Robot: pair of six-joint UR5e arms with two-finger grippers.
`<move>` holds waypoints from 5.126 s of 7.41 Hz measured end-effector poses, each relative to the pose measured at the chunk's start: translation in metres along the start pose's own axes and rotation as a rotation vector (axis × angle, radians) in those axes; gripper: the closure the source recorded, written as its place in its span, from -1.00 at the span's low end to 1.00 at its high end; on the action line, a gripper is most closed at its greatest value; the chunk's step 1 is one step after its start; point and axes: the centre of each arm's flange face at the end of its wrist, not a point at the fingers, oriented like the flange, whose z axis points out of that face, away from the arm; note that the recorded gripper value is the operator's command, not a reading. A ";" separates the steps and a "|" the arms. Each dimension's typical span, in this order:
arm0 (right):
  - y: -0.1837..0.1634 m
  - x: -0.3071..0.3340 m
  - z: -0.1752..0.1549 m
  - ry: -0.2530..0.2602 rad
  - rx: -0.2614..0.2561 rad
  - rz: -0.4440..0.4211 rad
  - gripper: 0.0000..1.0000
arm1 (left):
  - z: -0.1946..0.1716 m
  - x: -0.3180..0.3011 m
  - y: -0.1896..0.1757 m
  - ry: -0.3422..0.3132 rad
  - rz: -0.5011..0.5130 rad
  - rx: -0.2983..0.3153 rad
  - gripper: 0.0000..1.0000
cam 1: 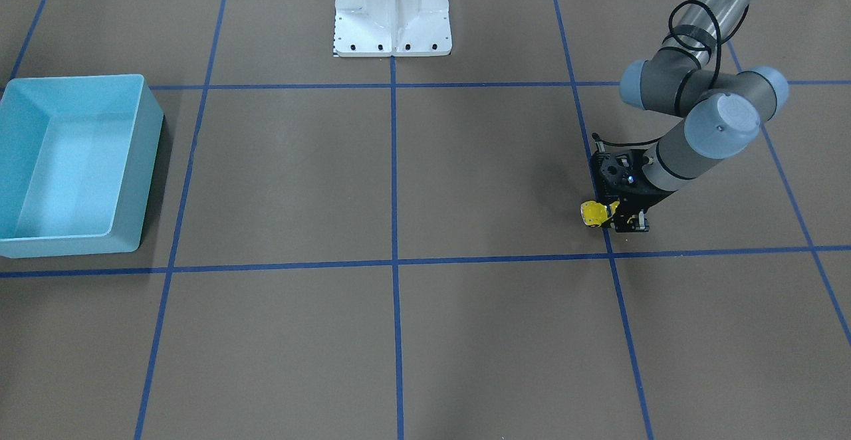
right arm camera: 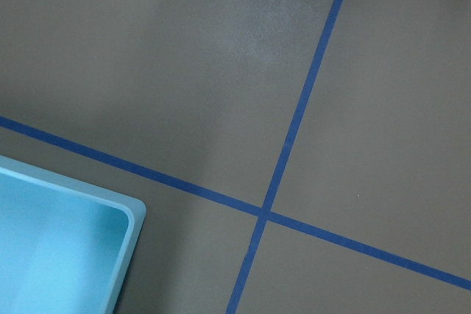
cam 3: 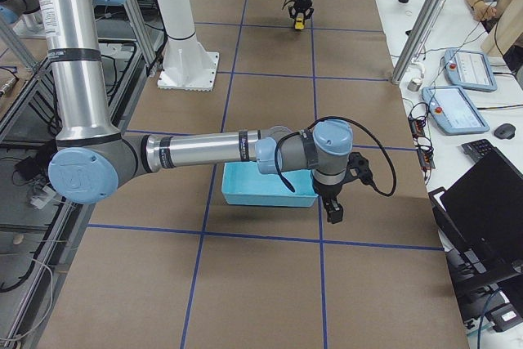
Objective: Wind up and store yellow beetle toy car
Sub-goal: 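Drag the held car backward along the table toward the left arm, then open the left gripper to release the car and lift the arm away, then reach the right gripper from the bin over to the rolled car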
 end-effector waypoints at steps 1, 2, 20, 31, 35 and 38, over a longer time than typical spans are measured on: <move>0.000 0.000 0.000 0.000 0.000 0.000 -1.00 | 0.002 0.003 0.009 0.002 0.001 0.007 1.00; 0.000 0.000 0.000 0.000 0.000 0.000 -1.00 | 0.001 0.003 0.017 0.005 0.002 0.013 1.00; -0.001 -0.001 -0.001 0.000 0.002 -0.001 -1.00 | -0.012 0.002 0.179 0.010 0.052 0.111 -1.00; 0.000 0.000 0.000 0.000 0.000 0.000 -1.00 | -0.053 -0.004 0.169 -0.006 -0.228 0.176 -1.00; -0.002 -0.004 -0.002 0.000 0.006 -0.009 -1.00 | -0.096 -0.019 0.197 -0.030 -0.834 0.206 -1.00; -0.016 -0.024 -0.005 0.004 0.051 -0.093 -1.00 | -0.139 -0.031 0.247 -0.083 -1.144 0.193 -1.00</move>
